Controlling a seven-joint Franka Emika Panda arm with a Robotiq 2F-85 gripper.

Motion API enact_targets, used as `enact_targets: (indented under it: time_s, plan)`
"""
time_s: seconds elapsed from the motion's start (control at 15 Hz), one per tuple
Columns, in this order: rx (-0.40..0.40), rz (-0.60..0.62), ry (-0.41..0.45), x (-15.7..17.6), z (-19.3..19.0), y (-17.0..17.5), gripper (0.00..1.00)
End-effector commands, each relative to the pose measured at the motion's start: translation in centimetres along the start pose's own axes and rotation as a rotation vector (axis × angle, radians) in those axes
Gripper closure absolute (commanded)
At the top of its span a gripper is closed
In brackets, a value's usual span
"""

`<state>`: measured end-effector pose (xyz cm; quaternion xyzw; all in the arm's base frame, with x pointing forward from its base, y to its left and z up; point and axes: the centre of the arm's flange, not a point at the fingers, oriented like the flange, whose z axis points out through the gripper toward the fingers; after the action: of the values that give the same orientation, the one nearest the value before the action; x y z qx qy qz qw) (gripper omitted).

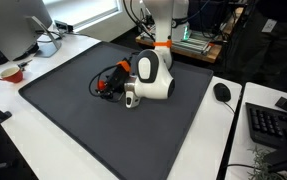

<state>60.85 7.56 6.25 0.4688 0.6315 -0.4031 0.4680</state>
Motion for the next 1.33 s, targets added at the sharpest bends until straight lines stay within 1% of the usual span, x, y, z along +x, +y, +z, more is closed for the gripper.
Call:
enact_targets:
  time_s: [0.0,0.13,0.2,0.33,0.4,0.47,0.53,0.6,0.67,1.0,1.27]
  plan:
    - [0.01,0.015,0.042,0.0,0.5,0.1,0.09]
    - [0.02,0.033,0.061,-0.3,1.0,0.1,0.19]
    - [0.022,0.034,0.069,-0.3,1.3,0.1,0.32]
    - [0.022,0.033,0.082,-0.2,1.6,0.1,0.39]
    - [0.021,0.034,0.091,-0.2,1.8,0.2,0.47]
    - [0.019,0.03,0.103,-0.1,1.8,0.2,0.59]
    - [0.018,0.025,0.119,-0.1,1.8,0.3,0.51]
    - [0.022,0.019,0.122,0.0,1.8,0.3,0.54]
    - [0.021,0.017,0.122,0.1,1.7,0.3,0.75]
    - [0.015,0.033,0.107,-0.5,1.1,0.1,0.75]
    - [-0.013,0.056,0.103,-1.6,-0.3,-0.1,0.75]
